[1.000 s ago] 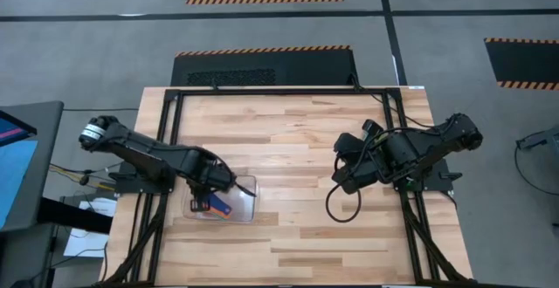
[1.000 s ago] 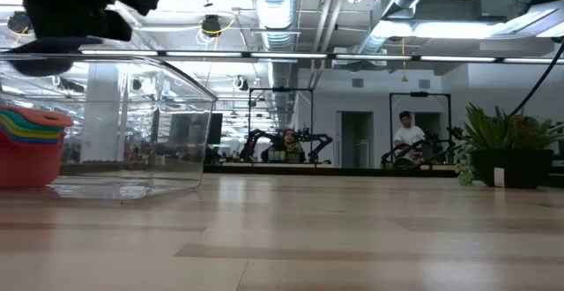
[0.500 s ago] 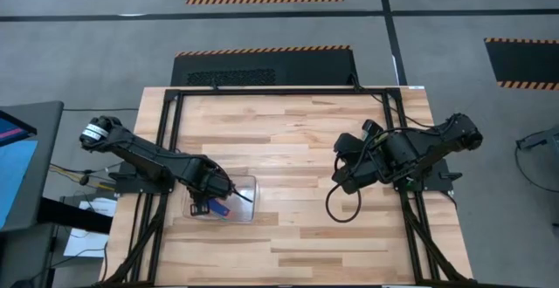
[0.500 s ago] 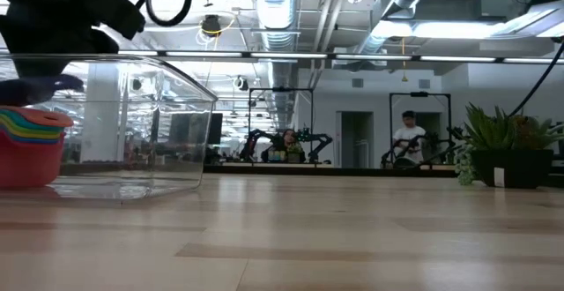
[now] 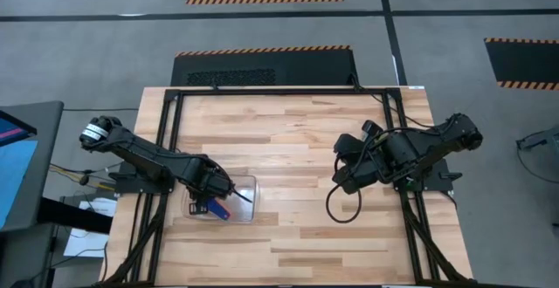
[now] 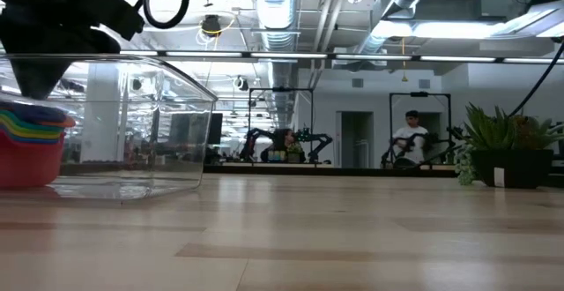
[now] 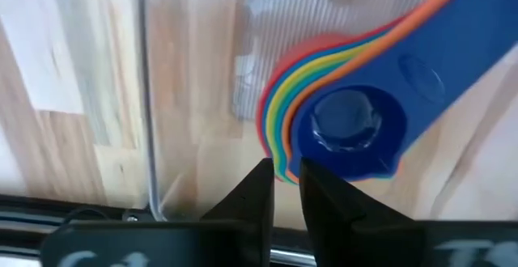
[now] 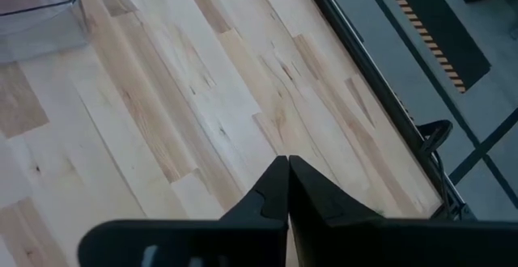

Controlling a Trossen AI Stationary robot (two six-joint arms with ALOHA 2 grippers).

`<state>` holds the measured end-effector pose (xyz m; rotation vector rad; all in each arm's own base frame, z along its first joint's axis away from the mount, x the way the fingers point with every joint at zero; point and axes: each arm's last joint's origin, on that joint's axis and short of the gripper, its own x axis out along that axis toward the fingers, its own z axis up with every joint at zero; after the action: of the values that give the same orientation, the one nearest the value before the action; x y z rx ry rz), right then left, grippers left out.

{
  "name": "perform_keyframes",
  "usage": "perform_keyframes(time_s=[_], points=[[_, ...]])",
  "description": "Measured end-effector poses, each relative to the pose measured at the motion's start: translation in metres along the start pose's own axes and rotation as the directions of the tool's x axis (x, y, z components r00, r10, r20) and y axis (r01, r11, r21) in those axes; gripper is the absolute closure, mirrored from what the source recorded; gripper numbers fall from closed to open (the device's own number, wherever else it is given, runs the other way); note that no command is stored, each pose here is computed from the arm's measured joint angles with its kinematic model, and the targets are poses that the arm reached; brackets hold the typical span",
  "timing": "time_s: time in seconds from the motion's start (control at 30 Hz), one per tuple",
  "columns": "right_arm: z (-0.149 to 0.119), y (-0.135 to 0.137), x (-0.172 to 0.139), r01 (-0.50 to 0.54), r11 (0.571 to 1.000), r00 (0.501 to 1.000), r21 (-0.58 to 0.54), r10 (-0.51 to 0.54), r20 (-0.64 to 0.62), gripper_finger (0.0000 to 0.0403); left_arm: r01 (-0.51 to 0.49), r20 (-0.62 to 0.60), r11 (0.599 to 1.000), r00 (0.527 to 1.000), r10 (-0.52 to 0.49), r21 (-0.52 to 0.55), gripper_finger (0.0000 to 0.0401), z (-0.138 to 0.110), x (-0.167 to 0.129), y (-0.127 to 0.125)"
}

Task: Nest measuring cups in basket
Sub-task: Return to Home Position

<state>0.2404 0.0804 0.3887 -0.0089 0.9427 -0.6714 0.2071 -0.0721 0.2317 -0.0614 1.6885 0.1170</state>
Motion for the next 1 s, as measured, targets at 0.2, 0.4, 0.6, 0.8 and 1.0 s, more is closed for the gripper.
perform_keyframes(time_s=[0.2,0.4,0.6,0.8,1.0], points=[[0.0,0.0,0.0,0.006,0.998,1.0,-0.057,-0.005,0.006,0.0381,0.045,-0.001,0.995,0.999,-0.045,-0.091,0.0343,0.002,-0.006,0.0],[-0.003,0.004,0.0,-0.11,0.993,0.989,-0.031,0.107,-0.098,0.0376,0.152,0.094,0.942,0.987,-0.129,-0.301,0.0342,0.011,-0.032,-0.005],[-0.004,0.004,-0.001,-0.161,0.976,0.98,-0.147,0.141,-0.138,0.0378,0.164,0.111,0.966,0.983,-0.144,-0.2,0.0341,0.012,-0.038,-0.006],[0.0,-0.004,-0.016,-0.434,0.83,0.9,-0.352,0.379,-0.216,0.0376,0.375,0.141,0.927,0.918,-0.37,-0.009,0.0341,0.011,-0.05,0.001],[0.0,-0.054,-0.039,-0.519,0.808,0.824,-0.277,0.559,0.088,0.0378,0.369,0.569,0.868,0.655,-0.497,0.334,0.0341,-0.009,-0.104,0.034]])
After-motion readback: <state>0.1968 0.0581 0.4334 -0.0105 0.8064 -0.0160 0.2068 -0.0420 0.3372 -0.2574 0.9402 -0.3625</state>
